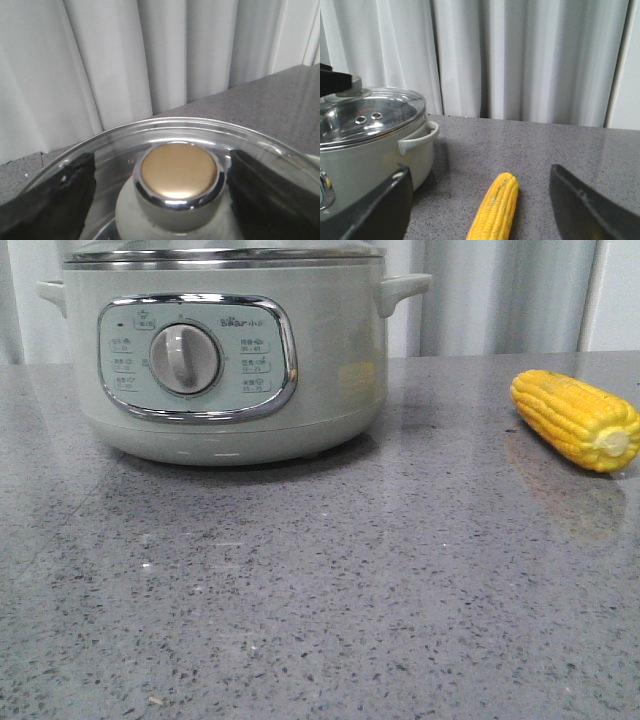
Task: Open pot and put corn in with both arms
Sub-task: 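Lift the glass lid off the pot with the left gripper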
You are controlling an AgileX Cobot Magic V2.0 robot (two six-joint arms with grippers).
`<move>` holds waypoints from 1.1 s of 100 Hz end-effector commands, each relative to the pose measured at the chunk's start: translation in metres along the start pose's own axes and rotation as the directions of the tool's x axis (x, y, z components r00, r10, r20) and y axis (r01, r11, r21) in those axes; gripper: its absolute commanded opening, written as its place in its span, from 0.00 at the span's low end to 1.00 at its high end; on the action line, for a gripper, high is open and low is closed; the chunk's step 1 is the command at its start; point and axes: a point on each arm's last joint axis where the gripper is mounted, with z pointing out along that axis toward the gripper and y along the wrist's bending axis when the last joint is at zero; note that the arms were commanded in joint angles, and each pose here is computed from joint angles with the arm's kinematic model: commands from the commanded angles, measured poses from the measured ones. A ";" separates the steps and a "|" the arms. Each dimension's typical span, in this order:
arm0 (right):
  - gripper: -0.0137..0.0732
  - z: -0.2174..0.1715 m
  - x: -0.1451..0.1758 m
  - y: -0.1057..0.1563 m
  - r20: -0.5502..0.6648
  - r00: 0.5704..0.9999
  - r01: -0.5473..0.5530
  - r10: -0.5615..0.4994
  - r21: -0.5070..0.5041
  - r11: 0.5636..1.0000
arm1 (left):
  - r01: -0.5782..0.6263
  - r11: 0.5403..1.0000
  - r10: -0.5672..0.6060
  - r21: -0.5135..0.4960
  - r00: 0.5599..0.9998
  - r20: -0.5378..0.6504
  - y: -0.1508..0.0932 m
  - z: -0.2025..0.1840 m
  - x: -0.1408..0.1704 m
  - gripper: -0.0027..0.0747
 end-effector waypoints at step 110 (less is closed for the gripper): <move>0.71 0.001 -0.017 -0.002 0.088 0.996 0.010 -0.012 0.016 1.000 | -0.022 0.993 0.067 -0.118 0.915 0.398 0.034 -0.073 -0.129 0.13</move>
